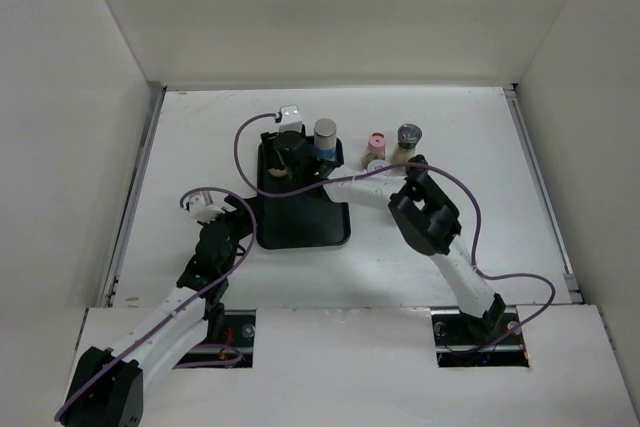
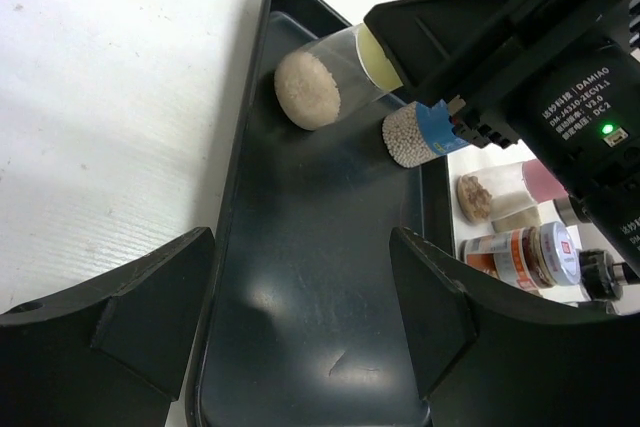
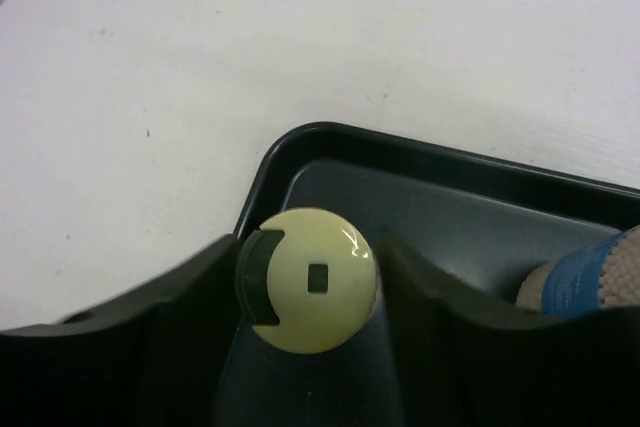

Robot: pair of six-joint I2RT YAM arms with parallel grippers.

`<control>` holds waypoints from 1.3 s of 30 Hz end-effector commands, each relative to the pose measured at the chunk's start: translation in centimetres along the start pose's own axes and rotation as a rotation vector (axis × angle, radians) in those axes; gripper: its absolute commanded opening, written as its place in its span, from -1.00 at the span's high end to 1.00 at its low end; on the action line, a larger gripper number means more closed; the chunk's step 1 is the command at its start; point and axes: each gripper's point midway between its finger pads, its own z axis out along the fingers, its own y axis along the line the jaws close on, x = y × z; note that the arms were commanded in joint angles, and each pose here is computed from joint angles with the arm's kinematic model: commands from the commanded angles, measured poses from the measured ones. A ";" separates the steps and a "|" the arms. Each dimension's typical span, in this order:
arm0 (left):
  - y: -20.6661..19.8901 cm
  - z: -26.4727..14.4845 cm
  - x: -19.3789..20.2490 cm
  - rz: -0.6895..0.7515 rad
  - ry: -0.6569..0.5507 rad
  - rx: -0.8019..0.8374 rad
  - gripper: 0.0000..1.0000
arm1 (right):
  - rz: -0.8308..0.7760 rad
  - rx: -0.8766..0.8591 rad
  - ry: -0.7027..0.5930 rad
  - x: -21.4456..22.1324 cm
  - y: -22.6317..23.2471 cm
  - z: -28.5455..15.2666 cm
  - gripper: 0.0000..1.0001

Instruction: Organize the condiment bottles

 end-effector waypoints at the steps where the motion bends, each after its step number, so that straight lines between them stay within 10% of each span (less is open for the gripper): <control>1: 0.8 -0.2 0.4 -0.010 -0.008 0.006 -0.41 | 0.048 -0.023 -0.050 -2.2 1.3 0.0 -0.36; 5: 0.6 -0.2 0.5 -0.008 -0.006 0.013 -0.41 | 0.094 -0.020 -0.089 -4.2 1.1 -1.0 -0.71; 13: 0.6 -0.2 0.5 -0.006 -0.007 0.012 -0.41 | 0.203 -0.138 -0.297 -14.7 1.1 -10.3 -0.77; 19: 0.5 -0.2 0.7 0.002 0.000 0.017 -0.41 | 0.213 -0.054 -0.327 -13.7 -5.1 -17.8 0.13; 23: 0.4 -0.2 1.0 0.008 0.015 0.017 -0.41 | 0.187 0.152 -0.259 -8.9 -13.1 -22.1 0.25; 26: 0.1 -0.2 0.9 0.011 0.012 0.027 -0.42 | 0.162 0.285 -0.200 -5.4 -17.9 -25.5 0.08; 31: 0.1 -0.1 1.2 0.015 0.023 0.026 -0.42 | 0.192 0.443 -0.075 0.3 -23.8 -28.5 -0.78; 39: -0.1 0.0 1.4 0.019 0.027 0.028 -0.42 | 0.222 0.422 -0.007 1.9 -25.2 -26.0 -0.97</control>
